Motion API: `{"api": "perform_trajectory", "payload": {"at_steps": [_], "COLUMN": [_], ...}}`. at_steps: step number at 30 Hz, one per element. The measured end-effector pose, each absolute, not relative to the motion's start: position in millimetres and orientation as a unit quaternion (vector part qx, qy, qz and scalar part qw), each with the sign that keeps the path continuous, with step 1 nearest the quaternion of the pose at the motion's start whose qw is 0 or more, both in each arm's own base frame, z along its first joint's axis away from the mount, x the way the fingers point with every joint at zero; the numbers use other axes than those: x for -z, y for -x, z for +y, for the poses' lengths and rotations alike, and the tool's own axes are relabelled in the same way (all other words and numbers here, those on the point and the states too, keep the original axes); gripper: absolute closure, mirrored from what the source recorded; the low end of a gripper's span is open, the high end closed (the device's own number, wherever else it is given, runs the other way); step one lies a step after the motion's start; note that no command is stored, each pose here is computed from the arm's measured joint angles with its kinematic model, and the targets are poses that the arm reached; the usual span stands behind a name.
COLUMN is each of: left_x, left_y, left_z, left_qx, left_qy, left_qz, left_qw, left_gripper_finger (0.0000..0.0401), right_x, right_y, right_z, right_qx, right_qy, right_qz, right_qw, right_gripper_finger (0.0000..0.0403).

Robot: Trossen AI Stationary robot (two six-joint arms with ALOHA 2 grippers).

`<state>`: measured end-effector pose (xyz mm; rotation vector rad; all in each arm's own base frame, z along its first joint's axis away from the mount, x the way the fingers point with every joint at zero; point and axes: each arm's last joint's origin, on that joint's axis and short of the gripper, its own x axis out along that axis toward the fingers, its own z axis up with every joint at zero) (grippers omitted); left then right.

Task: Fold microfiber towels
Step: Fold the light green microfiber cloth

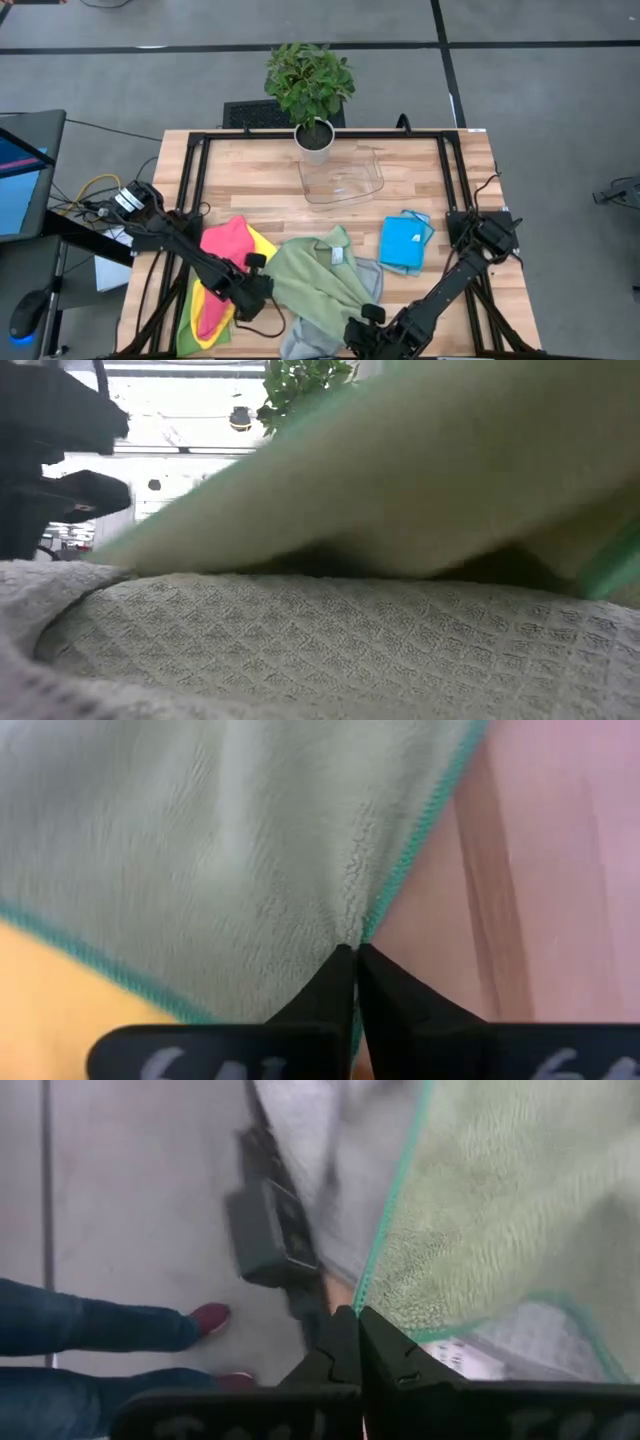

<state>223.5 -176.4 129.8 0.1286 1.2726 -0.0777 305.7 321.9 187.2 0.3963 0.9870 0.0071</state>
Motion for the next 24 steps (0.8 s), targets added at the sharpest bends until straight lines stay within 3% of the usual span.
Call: {"api": "perform_trajectory", "payload": {"at_steps": [5,11,18,24], "left_x": [-185,-281,-406,-492], "left_y": [-236,-246,-234,-213], "left_z": [-189,-190,-167,-130], "left_qx": [0.013,-0.035,-0.097,-0.103], "left_qy": [-0.010,-0.018,0.009,0.103], "left_qz": [0.602,0.557,0.450,0.336], "left_qw": [0.798,0.830,0.888,0.931], "left_gripper_finger": [0.0401,0.0401,0.0401,0.0401], "right_x": [-221,-302,-406,-478], "right_y": [-306,-283,-246,-211], "right_z": [320,290,236,187], "right_qx": [0.020,0.073,0.120,0.137], "right_qy": [-0.170,-0.102,-0.096,-0.096], "right_qz": [0.468,0.437,0.301,0.187], "right_qw": [0.867,0.891,0.941,0.968], "right_gripper_finger": [0.0395,0.0395,0.0395,0.0395]}}
